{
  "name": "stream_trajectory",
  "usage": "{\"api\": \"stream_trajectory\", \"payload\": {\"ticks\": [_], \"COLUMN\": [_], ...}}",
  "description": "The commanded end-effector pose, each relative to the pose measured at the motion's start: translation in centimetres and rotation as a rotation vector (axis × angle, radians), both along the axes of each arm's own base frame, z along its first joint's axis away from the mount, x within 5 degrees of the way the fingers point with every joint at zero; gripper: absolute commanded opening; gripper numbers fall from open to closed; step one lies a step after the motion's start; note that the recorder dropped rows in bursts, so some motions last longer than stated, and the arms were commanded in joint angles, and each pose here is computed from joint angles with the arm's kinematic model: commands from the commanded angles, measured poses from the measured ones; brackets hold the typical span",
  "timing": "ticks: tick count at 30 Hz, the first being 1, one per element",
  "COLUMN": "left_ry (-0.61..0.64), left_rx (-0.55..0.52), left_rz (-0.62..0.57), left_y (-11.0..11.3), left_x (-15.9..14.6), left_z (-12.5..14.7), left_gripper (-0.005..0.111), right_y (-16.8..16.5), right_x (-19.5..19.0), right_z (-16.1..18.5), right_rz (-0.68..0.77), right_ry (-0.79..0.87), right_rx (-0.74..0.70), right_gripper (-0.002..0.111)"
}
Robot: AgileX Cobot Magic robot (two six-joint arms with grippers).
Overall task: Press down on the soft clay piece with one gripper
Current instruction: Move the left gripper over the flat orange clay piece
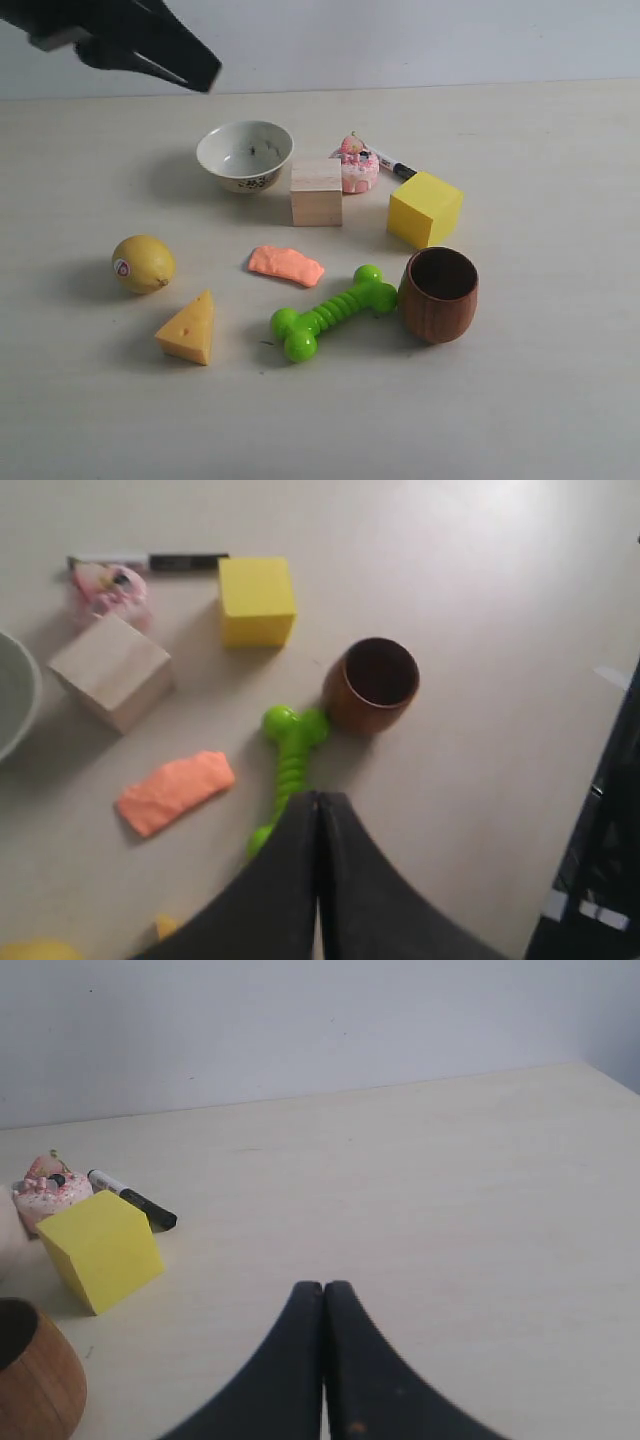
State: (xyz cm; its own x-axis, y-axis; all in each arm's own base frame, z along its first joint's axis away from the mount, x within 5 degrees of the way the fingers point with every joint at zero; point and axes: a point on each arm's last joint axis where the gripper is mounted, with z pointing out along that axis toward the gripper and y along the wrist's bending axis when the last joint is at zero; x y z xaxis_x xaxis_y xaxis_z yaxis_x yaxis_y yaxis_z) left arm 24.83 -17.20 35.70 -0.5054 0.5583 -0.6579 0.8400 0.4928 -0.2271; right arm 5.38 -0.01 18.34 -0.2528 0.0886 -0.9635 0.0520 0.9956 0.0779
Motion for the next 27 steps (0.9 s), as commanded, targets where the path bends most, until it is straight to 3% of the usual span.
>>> {"api": "stream_trajectory", "payload": {"ticks": [1, 6, 11, 18, 27], "left_ry": [0.164, 0.276, 0.406, 0.416, 0.355], "left_rx": [0.086, 0.263, 0.336, 0.351, 0.29], "left_rz": [-0.017, 0.083, 0.15, 0.153, 0.198], "left_y": [-3.0, -4.6, -5.7, -6.6, -7.1], "left_x": [2.1, 5.2, 7.2, 8.9, 9.8], "left_z": [-2.9, -7.0, -10.4, -13.9, -14.1], "left_gripper": [0.0, 0.0, 0.0, 0.0, 0.0], "right_y": [0.0, 0.0, 0.0, 0.0, 0.0], "right_x": [0.0, 0.0, 0.0, 0.0, 0.0], "right_z": [-0.1, -0.1, -0.1, -0.1, -0.1], "right_rz": [-0.005, -0.005, -0.005, -0.005, -0.005], "right_ry": [-0.004, -0.004, -0.004, -0.004, -0.006], "right_rx": [0.001, 0.001, 0.001, 0.001, 0.0], "right_gripper": [0.0, 0.0, 0.0, 0.0, 0.0]}}
